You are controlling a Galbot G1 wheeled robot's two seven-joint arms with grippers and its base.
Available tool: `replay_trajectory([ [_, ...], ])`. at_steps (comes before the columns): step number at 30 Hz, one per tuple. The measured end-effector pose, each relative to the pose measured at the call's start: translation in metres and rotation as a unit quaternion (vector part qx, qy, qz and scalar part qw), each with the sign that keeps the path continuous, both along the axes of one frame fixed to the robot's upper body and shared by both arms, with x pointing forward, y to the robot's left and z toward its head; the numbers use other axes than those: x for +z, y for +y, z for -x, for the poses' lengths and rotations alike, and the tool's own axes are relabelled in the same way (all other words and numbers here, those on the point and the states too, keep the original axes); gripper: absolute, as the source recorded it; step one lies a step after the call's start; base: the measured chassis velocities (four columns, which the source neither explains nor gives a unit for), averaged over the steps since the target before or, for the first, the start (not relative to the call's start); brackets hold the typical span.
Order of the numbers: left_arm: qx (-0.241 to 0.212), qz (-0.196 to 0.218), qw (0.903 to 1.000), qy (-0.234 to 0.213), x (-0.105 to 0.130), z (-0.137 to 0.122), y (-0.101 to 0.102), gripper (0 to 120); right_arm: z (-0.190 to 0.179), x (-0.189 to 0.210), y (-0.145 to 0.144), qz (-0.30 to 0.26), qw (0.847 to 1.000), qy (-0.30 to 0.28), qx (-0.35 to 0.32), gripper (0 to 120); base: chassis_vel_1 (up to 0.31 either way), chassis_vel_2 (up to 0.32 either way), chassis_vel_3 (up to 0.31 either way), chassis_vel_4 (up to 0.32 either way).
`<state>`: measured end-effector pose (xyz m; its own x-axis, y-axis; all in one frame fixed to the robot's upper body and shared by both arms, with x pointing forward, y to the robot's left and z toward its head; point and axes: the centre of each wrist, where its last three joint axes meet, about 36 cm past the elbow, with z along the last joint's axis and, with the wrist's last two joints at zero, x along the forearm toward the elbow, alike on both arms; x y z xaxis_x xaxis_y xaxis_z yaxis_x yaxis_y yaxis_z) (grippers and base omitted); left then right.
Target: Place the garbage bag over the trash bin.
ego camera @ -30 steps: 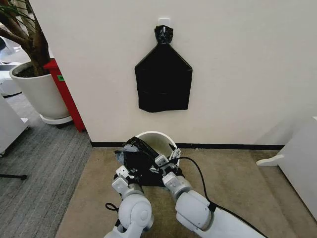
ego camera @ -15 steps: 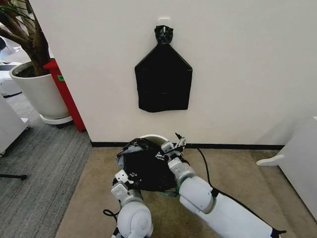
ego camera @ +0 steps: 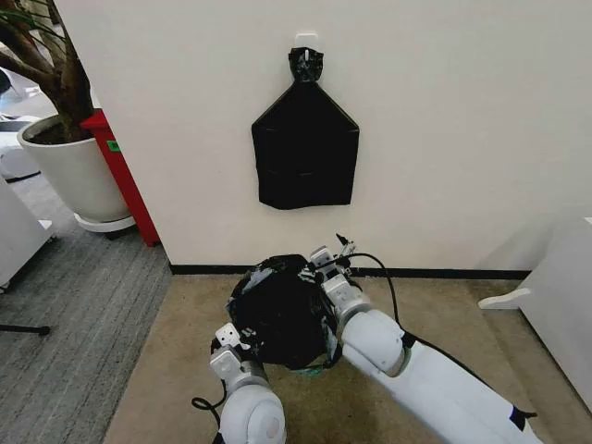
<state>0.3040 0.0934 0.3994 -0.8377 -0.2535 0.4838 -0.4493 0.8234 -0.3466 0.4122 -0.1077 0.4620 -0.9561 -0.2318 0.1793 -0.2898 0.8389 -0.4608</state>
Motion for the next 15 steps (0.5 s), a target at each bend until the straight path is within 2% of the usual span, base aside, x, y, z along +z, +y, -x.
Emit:
replay_trajectory([
  [15,-0.012,-0.006,0.9997,-0.018,0.011,0.022,0.008,0,-0.027,-0.010,-0.027,0.013,0.999,0.016,-0.030,100,0.000,0.000,0.000,0.000],
])
